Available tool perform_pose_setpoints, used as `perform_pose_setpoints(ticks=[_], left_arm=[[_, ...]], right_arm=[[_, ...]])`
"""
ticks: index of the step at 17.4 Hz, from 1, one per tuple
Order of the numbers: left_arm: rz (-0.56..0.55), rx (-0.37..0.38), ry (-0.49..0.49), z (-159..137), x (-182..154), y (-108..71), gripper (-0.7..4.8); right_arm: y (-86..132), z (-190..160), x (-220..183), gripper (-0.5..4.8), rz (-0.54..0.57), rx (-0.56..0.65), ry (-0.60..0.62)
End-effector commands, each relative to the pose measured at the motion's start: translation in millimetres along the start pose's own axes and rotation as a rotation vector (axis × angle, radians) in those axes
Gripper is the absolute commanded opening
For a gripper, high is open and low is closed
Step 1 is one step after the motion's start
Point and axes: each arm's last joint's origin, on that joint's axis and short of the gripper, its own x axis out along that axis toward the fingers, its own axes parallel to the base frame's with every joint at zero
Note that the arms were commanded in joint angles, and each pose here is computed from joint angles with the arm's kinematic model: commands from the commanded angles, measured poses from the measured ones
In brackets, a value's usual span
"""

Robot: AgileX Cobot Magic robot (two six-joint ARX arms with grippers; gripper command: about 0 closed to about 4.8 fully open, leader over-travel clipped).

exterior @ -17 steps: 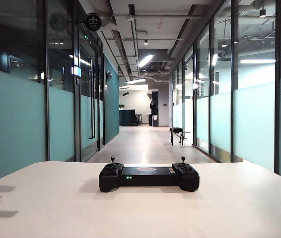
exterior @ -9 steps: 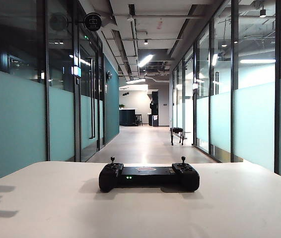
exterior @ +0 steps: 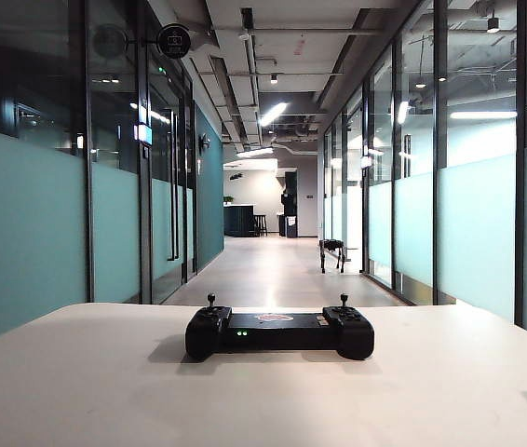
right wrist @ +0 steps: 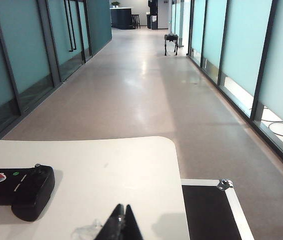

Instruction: Push the left joystick on the remote control sitting on the white table forward to make the robot dog walk in a straight line until it approaches the door.

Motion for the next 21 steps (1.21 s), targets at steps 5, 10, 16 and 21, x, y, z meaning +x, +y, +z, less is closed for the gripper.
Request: perform_pose_setpoints(ticks=[5, 10, 16, 21], left_arm=[[0.05, 0.013, -0.228, 15, -10, 8.0, -0.06], [0.05, -0.005, -0.299, -9, 3, 9.3, -0.06], [0.012, -0.032, -0.233, -20, 7, 9.2, -0.06], [0.059, -0.006, -0.283, -15, 5, 16.2, -0.06]], right_arm=[[0, -2, 0, -0.04, 0.0, -0.001, -0.004], [0, -2, 0, -0.04, 0.0, -0.001, 0.001], [0, -3, 0, -0.04, 0.0, -0.001, 0.005], [0, -3, 0, -0.04, 0.0, -0.002, 0.009]])
